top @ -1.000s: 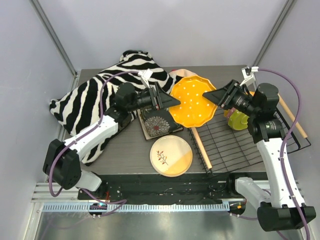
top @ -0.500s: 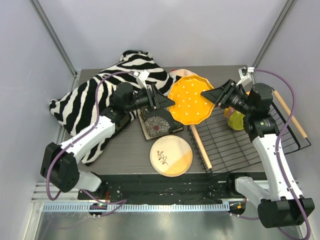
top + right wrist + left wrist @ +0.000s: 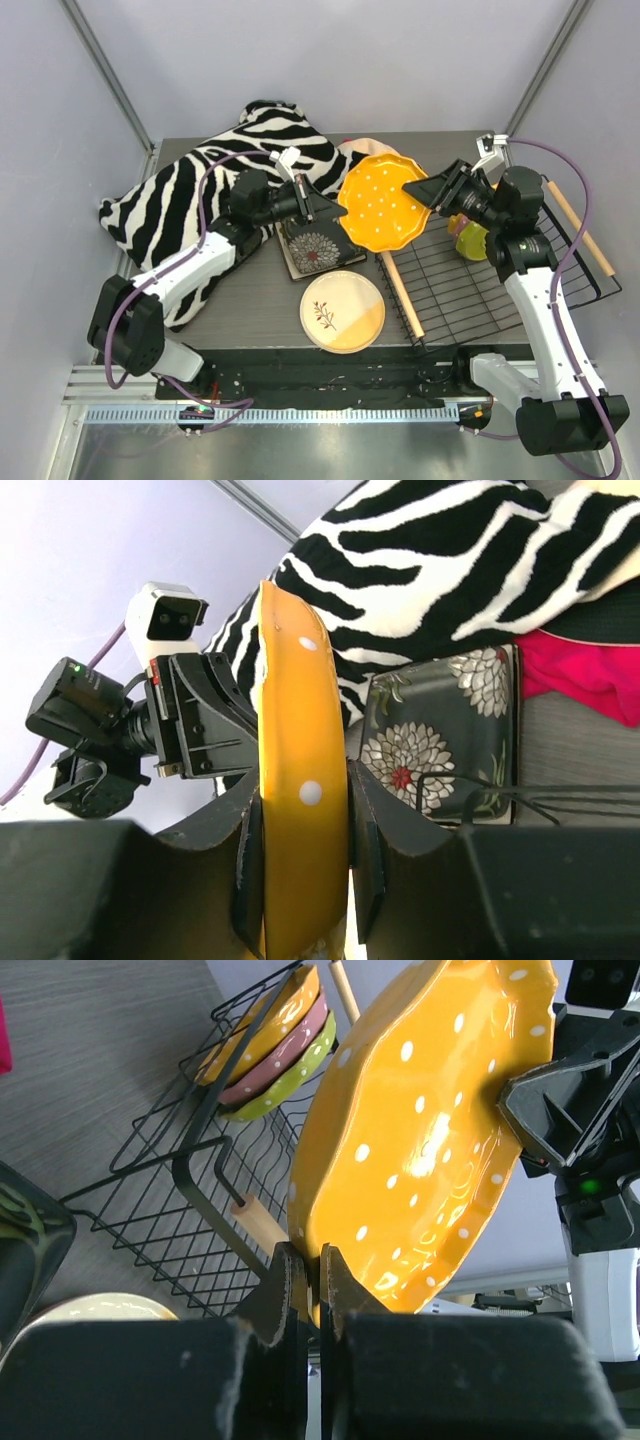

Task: Unload the plates from the dish rack
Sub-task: Place the plate at the center of the board.

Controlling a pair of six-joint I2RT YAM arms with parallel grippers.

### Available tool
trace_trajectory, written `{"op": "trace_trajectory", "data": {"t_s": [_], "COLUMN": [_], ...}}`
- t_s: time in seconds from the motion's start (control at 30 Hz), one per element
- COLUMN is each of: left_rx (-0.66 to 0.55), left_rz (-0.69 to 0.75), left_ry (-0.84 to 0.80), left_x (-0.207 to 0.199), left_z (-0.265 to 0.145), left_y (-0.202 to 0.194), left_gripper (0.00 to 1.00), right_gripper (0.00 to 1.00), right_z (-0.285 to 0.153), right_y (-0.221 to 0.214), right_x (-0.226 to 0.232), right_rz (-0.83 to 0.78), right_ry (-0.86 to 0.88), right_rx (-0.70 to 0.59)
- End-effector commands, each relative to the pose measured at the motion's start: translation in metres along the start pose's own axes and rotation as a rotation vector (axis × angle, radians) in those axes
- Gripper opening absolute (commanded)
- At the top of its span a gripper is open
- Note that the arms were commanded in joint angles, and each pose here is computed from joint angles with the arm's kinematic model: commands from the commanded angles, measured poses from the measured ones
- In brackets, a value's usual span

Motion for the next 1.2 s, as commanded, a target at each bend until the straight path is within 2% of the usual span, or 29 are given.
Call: {"op": "trace_trajectory", "data": {"t_s": [0.0,0.1,0.2,0.3,0.33,0.53,0.8,1.0,1.1,1.13,1.17], "left_rx": [0.014,-0.041,-0.084,-0.103,-0.098,-0.119,-0.092,-0.117,-0.096,-0.103,-0.069], "left_rz": [0.105,0.103,0.092,0.075,0.063,0.044,0.005,-0.057,-0.081,-0.012,-0.059], "left_ry": [-0.211,-0.217,-0.213,-0.208,-0.201,-0.159,-0.031,-0.024,0.112,0.164,0.241], "left_x": [-0.055,-0.059,-0.058,-0.055,-0.050,-0.044,-0.019,-0.011,0.019,0.027,0.041], "left_z": [-0.014,-0.024,-0.036,-0.050,-0.054,-0.088,-0.129,-0.152,-0.154,-0.156,-0.159], "left_y": [-0.005,0.001,0.006,0.005,0.002,-0.008,-0.038,-0.049,-0.060,-0.057,-0.066], "left_gripper": [0.00,0.00,0.00,0.00,0.00,0.00,0.00,0.00,0.00,0.00,0.00], "right_gripper": [0.01,0.01,0.11,0.29,0.38,0.61,0.69,0.70,0.70,0.70,0.70], "right_z": [0.003,0.004,0.005,0.006,0.005,0.002,-0.005,-0.023,-0.030,-0.031,-0.030], "right_y": [0.008,0.005,0.004,0.001,0.000,0.000,0.013,0.030,0.037,0.038,0.038], "right_x": [-0.009,-0.018,-0.029,-0.036,-0.038,-0.045,-0.046,-0.050,-0.051,-0.053,-0.055], "right_rz": [-0.068,-0.064,-0.064,-0.074,-0.080,-0.116,-0.174,-0.223,-0.220,-0.207,-0.202], "right_ry": [-0.069,-0.109,-0.169,-0.199,-0.210,-0.255,-0.310,-0.414,-0.454,-0.464,-0.471], "right_rx": [-0.042,-0.034,-0.032,-0.018,-0.014,-0.011,-0.038,-0.108,-0.131,-0.136,-0.132]}}
Point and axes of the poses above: each gripper's point midway between its finger pads, its own z axis out along the fingers, its own x axis along the line the jaws close on, y = z × x, the point moved 3 cm from there along -z, back along the fingers, and after that the axes turned 7 degrees about -z, right-handed, at the moved point
